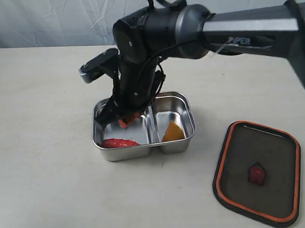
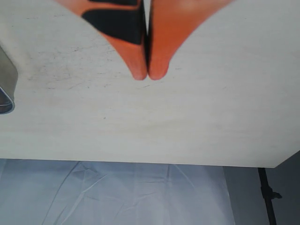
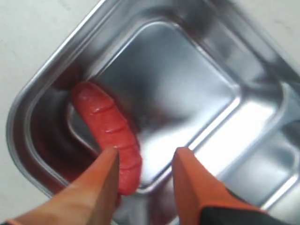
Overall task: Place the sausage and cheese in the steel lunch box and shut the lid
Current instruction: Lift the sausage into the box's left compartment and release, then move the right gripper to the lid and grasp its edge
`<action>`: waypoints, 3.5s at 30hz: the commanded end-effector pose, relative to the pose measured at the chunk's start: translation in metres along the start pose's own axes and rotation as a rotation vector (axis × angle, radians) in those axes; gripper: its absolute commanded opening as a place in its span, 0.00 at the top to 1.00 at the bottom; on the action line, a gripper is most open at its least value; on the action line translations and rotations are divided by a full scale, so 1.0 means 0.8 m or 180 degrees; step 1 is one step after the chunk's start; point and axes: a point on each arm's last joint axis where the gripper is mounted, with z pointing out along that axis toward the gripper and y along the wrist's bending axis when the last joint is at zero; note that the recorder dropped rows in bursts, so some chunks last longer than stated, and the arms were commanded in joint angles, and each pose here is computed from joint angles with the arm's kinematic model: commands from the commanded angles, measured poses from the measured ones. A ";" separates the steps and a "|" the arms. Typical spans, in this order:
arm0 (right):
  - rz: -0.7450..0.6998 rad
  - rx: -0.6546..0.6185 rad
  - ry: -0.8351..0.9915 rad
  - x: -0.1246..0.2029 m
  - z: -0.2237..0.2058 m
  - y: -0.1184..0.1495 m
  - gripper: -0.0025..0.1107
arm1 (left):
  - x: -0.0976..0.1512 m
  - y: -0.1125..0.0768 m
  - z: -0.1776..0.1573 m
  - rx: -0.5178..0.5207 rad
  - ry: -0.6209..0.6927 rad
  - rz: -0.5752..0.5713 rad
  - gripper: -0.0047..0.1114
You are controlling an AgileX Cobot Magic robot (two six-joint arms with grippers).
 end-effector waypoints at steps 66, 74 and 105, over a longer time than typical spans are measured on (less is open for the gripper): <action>-0.0181 0.0217 0.0944 0.326 0.014 0.007 0.64 | -0.001 -0.007 -0.001 0.0304 -0.0038 0.0053 0.96; -0.0135 0.0191 0.0991 0.327 0.017 0.008 0.97 | -0.001 -0.007 -0.001 0.0304 -0.0038 0.0053 0.96; 0.0598 -0.0058 -0.1513 0.325 -0.153 0.021 0.99 | -0.002 0.000 0.000 0.0097 -0.0074 0.0742 0.96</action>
